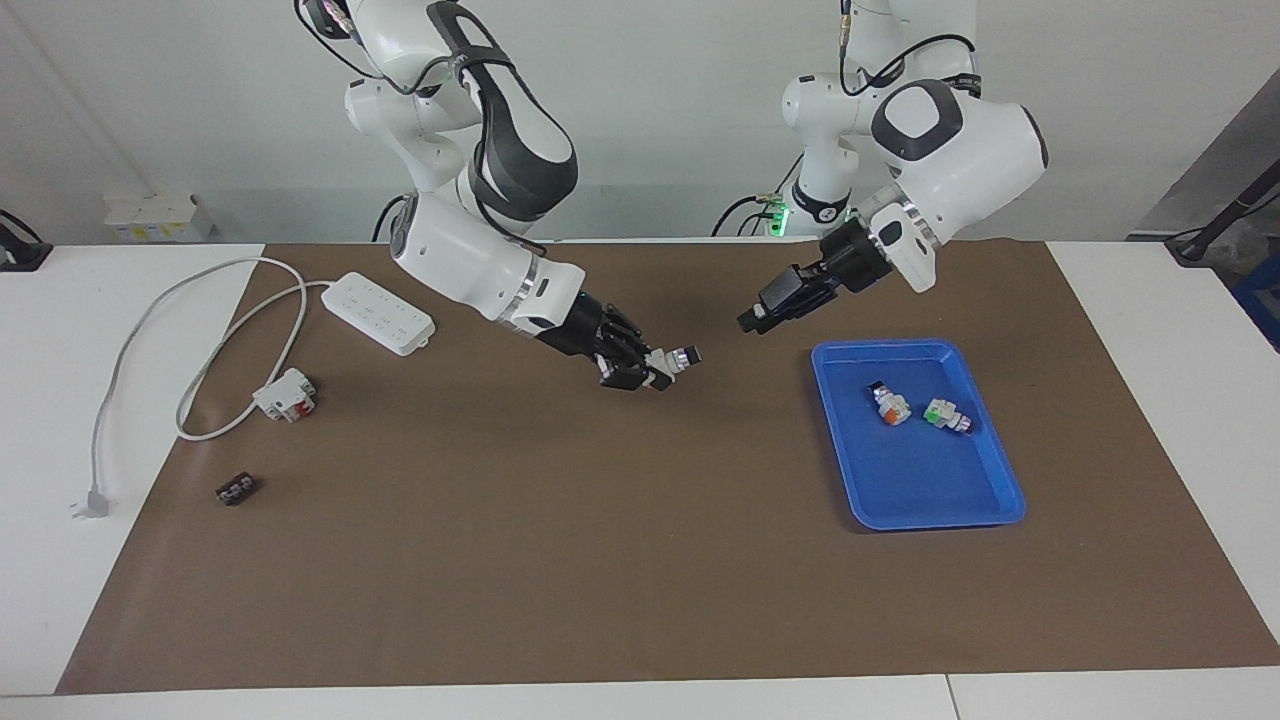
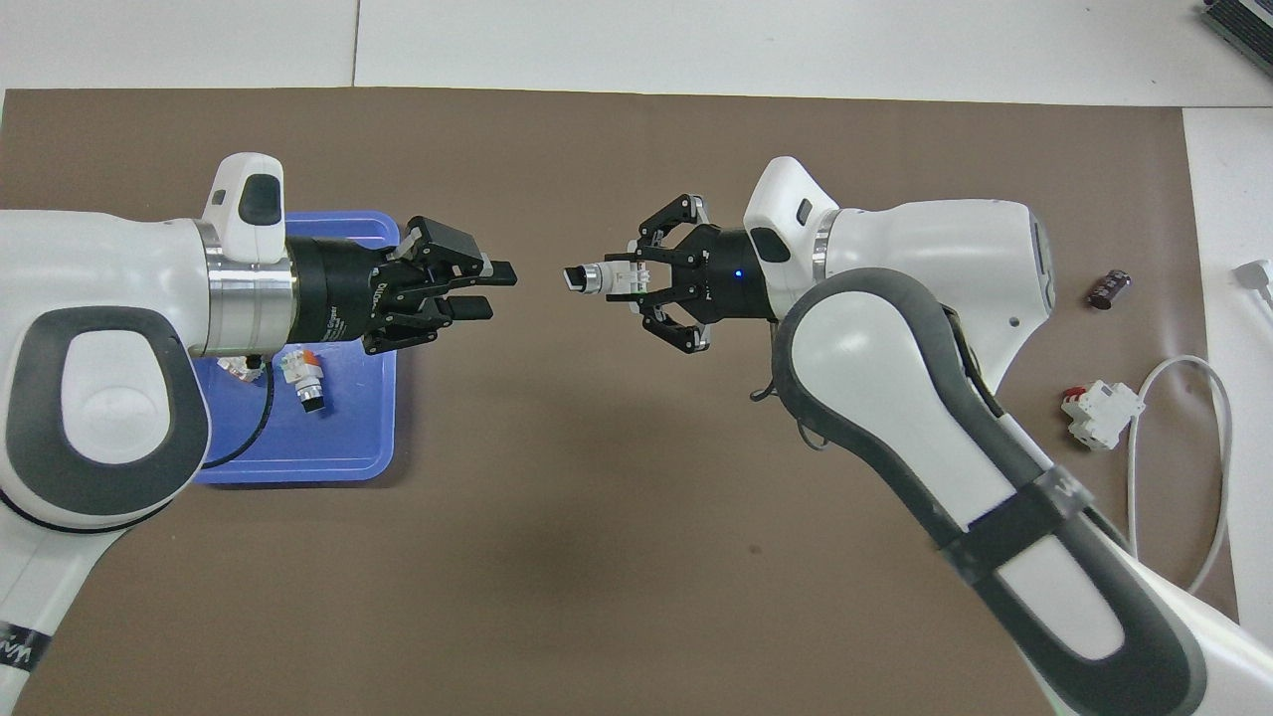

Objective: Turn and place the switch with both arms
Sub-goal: 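Lift the connector with the right gripper while the left gripper reaches toward it, then bring the connector to the left gripper and close the left gripper on it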

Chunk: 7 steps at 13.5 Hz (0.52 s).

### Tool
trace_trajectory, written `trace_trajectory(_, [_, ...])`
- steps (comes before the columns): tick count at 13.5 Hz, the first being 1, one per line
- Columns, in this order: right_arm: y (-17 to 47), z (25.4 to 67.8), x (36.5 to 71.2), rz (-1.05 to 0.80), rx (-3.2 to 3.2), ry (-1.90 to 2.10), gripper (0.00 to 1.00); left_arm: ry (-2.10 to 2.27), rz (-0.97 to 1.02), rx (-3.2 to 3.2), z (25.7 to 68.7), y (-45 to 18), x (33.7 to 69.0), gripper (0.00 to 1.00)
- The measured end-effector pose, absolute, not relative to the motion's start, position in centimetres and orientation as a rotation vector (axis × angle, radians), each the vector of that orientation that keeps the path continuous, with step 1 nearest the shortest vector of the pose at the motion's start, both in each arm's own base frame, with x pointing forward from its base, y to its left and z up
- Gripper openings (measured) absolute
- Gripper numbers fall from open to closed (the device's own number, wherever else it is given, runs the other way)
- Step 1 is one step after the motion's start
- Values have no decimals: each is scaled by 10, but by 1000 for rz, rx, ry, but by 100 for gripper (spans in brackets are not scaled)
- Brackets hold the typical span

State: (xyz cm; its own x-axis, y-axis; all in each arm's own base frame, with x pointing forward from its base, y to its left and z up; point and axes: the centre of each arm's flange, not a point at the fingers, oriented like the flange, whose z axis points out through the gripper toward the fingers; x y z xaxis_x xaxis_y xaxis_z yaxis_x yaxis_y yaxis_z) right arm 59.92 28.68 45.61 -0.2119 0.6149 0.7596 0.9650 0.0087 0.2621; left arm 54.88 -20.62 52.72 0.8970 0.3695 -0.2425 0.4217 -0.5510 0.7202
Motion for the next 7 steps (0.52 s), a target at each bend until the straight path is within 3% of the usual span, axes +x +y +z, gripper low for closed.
trace_trajectory(7, [323, 462, 582, -1204, -1684, -1701, 33, 628, -47, 2122, 520, -228, 553, 39])
